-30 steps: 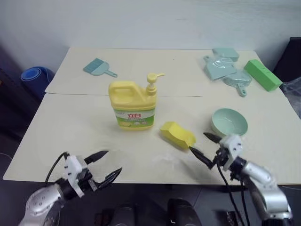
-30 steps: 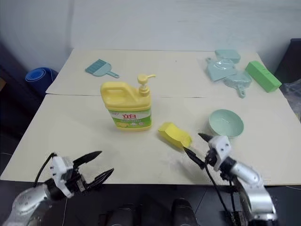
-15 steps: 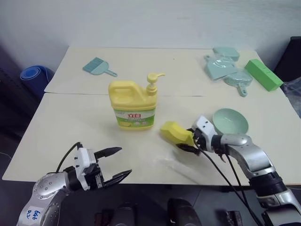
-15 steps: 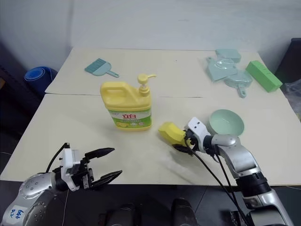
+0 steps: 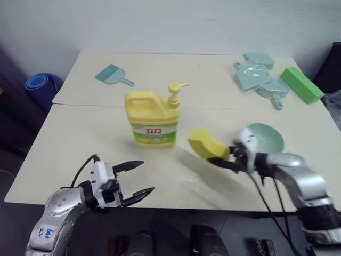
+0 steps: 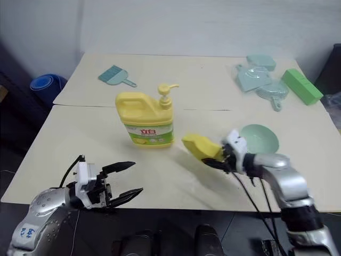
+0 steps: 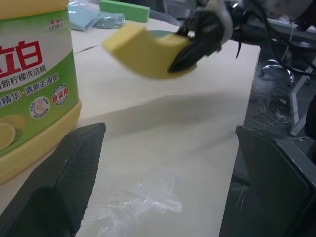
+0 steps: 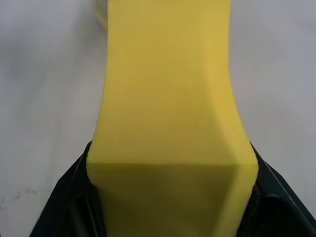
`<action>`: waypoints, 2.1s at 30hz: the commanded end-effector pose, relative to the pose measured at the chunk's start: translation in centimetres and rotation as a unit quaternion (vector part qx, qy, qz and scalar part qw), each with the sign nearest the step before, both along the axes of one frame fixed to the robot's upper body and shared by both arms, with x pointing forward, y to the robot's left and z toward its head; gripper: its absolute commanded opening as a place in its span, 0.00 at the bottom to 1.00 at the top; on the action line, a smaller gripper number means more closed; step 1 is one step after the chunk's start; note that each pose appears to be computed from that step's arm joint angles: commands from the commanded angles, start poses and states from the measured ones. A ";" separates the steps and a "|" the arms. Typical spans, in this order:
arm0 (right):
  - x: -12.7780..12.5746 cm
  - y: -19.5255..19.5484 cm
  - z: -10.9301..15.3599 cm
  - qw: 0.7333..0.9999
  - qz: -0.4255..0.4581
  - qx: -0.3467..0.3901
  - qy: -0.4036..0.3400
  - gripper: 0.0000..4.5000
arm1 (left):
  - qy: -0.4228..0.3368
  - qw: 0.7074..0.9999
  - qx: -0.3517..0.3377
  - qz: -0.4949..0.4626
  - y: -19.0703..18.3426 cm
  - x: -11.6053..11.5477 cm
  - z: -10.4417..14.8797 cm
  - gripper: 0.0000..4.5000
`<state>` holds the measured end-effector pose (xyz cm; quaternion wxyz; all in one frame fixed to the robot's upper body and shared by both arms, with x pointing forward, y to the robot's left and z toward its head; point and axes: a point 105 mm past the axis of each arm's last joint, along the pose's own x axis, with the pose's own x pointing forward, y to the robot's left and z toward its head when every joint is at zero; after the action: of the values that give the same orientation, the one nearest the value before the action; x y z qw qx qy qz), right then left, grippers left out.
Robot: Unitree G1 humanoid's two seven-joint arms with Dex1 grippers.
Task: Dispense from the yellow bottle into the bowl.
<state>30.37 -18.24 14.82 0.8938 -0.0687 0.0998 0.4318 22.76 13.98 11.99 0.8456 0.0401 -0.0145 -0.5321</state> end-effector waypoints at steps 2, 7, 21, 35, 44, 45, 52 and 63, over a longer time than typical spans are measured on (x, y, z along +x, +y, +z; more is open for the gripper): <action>-0.3 -8.3 6.2 0.986 -0.138 0.025 -0.089 0.54 | 0.006 0.998 -0.048 -0.030 -1.5 0.3 1.4 1.00; 0.1 -20.3 4.4 0.925 -0.375 -0.053 -0.039 0.54 | 0.010 0.996 -0.047 -0.072 -2.7 0.5 1.5 1.00; 2.4 -22.3 3.9 0.906 -0.389 -0.143 -0.082 1.00 | 0.016 0.991 -0.077 -0.111 -3.5 -0.5 3.5 1.00; 1.3 -6.8 -2.5 0.984 -0.147 -0.094 -0.032 1.00 | -0.011 0.994 -0.070 -0.079 -3.9 0.4 3.6 1.00; 4.1 -7.7 -5.8 0.965 -0.222 -0.137 -0.024 0.90 | -0.024 0.995 -0.064 -0.069 -3.8 0.7 3.9 1.00; 4.2 -7.8 -5.9 0.964 -0.226 -0.134 -0.025 0.85 | -0.023 0.995 -0.064 -0.068 -3.8 0.6 3.9 1.00; 5.0 -7.6 -5.5 0.962 -0.236 -0.129 -0.049 0.32 | -0.025 0.996 -0.069 -0.059 -3.8 0.5 4.0 1.00; 4.2 -4.0 -0.7 0.975 -0.082 -0.173 -0.112 0.00 | -0.002 0.990 -0.132 -0.059 -0.3 -0.2 9.3 0.91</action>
<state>34.65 -23.71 11.07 0.9214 -0.2341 0.1166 0.2874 23.13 13.51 19.03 0.8208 -0.0669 -0.0558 -0.5646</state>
